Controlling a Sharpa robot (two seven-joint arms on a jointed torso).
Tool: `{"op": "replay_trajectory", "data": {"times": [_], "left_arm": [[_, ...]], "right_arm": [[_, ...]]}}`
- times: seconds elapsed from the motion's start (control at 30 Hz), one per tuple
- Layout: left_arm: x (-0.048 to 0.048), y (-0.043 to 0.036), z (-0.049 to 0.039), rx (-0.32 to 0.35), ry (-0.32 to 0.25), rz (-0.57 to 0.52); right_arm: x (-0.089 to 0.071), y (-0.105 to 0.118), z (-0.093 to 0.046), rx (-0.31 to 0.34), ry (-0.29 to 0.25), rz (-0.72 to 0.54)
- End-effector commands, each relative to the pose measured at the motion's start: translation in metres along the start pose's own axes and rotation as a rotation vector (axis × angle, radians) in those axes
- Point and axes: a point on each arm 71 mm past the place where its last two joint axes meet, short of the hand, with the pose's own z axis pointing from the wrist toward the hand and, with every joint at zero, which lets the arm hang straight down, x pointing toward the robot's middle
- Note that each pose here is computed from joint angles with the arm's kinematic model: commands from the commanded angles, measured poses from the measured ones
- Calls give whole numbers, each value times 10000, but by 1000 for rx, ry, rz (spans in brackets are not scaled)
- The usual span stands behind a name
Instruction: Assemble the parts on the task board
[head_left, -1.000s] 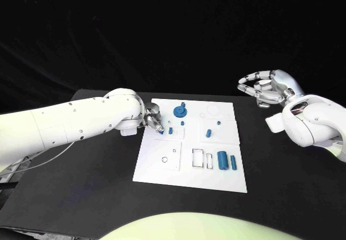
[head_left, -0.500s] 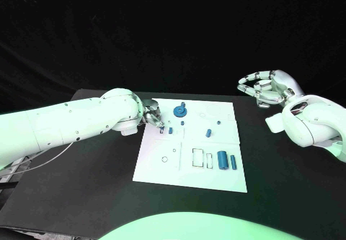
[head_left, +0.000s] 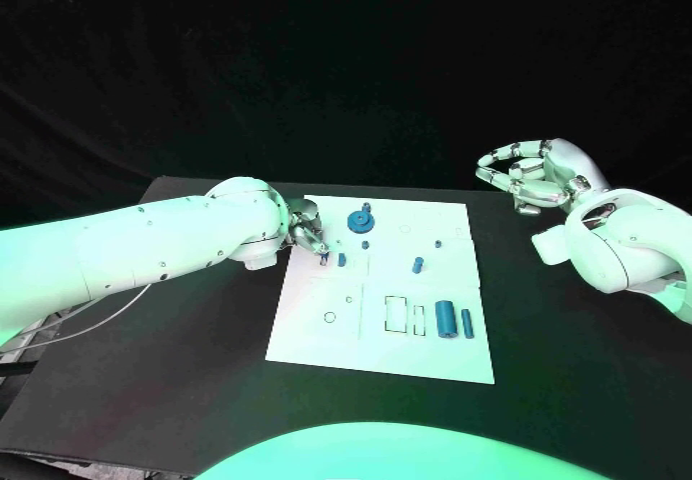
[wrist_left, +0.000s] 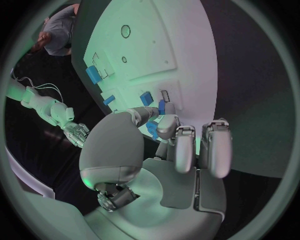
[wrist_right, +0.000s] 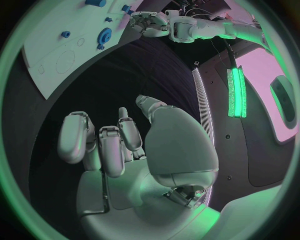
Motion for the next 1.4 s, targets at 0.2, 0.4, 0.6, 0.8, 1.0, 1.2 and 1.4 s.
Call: {"op": "replay_trajectory", "data": {"times": [0.2,0.4,0.6,0.8,1.0,1.2,1.4], "left_arm": [[45,-14,12,5,36,48],[62,-20,11,4,47,72],[78,-22,6,4,59,83],[81,-18,3,4,60,85],[77,-15,-2,7,55,82],[80,-14,-8,8,58,80],[85,-10,-11,6,64,74]], "right_arm": [[16,12,0,-14,13,-3],[16,12,0,-14,13,-3],[15,11,-1,-14,12,-3],[15,11,-1,-15,12,-3],[17,11,1,-15,13,-3],[20,12,3,-15,13,-3],[22,13,4,-15,14,-3]]}}
